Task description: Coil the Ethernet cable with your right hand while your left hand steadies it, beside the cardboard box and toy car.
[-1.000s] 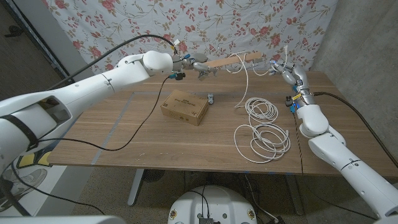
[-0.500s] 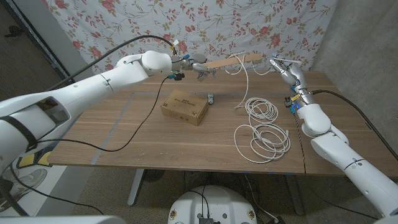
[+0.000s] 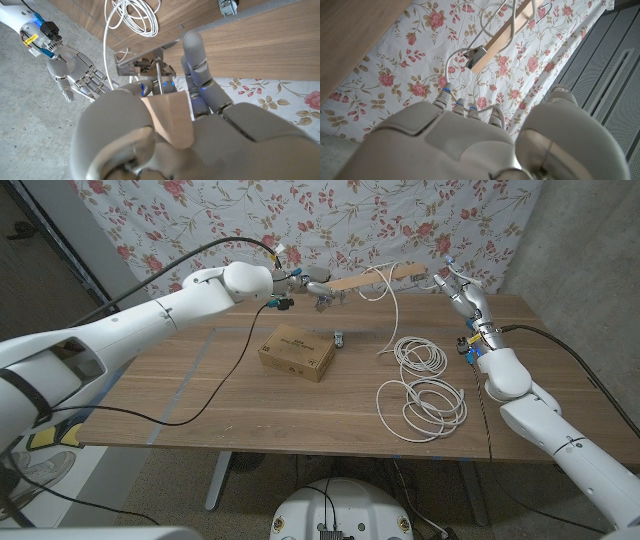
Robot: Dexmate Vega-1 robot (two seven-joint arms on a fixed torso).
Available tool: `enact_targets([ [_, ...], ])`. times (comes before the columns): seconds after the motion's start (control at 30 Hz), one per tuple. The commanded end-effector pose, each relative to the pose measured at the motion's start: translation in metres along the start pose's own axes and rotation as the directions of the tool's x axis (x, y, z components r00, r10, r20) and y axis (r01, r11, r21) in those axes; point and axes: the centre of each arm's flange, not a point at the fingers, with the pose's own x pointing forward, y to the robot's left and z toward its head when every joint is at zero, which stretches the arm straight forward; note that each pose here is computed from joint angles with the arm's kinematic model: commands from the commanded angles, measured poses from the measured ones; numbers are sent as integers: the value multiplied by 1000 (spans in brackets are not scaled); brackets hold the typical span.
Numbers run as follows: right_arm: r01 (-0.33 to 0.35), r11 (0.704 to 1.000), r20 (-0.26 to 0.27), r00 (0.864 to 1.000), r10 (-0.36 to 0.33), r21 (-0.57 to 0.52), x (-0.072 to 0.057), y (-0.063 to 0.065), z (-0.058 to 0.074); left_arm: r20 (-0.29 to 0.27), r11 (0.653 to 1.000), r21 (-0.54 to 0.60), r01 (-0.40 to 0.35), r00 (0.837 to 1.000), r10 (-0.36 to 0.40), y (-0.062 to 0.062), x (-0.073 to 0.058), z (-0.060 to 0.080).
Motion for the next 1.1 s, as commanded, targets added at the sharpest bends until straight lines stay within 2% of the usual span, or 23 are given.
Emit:
enact_targets([
  [0.03, 13, 980, -12, 1000, -16, -196, -1, 2, 11, 5, 1000, 1, 7, 1000, -7, 0, -6, 0],
  [0.13, -2, 942, -40, 999, -12, -336, 0, 1, 21, 4, 1000, 0, 8, 1000, -8, -1, -8, 0],
  [0.2, -17, 906, -62, 998, -10, -424, 1, 0, 28, 4, 1000, -1, 6, 1000, -6, -1, -9, -1],
  [0.3, -39, 868, -75, 997, 2, -495, 4, 0, 34, 3, 1000, -4, 5, 1000, -5, -1, -12, -2],
  [0.4, -20, 836, -58, 998, -14, -548, 5, 1, 37, 2, 1000, -6, 5, 1000, -5, -1, -13, -3],
  [0.43, -22, 821, -61, 998, -16, -570, 5, 1, 39, 2, 1000, -8, 5, 1000, -5, -2, -14, -3],
  [0.5, -36, 811, -73, 997, -8, -584, 7, 0, 42, 3, 1000, -9, 3, 1000, -3, -2, -14, -4],
  [0.6, -34, 772, -76, 997, -20, -635, 9, -1, 48, 6, 1000, -10, 2, 1000, -2, -2, -15, -4],
  [0.7, -1, 752, -46, 998, -39, -659, 9, -3, 53, 8, 1000, -11, 5, 1000, -5, -2, -15, -4],
  [0.77, 10, 718, -36, 998, -48, -696, 10, -4, 56, 9, 1000, -12, 6, 1000, -6, -2, -15, -4],
  [0.83, 51, 688, 2, 997, -71, -724, 9, -4, 59, 12, 1000, -12, 6, 1000, -6, -2, -15, -4],
  [0.87, 61, 670, 7, 997, -83, -740, 9, -3, 61, 13, 1000, -12, 8, 1000, -8, -2, -14, -4],
  [0.93, 45, 613, -12, 996, -88, -789, 10, -3, 67, 17, 1000, -11, 11, 1000, -10, -2, -14, -4],
  [1.0, 19, 530, -46, 993, -109, -848, 11, -1, 70, 18, 1000, -11, 12, 1000, -12, -2, -14, -3],
  [1.07, -9, 464, -76, 989, -125, -886, 13, 0, 73, 19, 1000, -11, 13, 1000, -13, -2, -14, -4],
  [1.1, -8, 416, -73, 987, -141, -909, 12, 3, 73, 19, 1000, -11, 16, 1000, -16, -2, -14, -4],
])
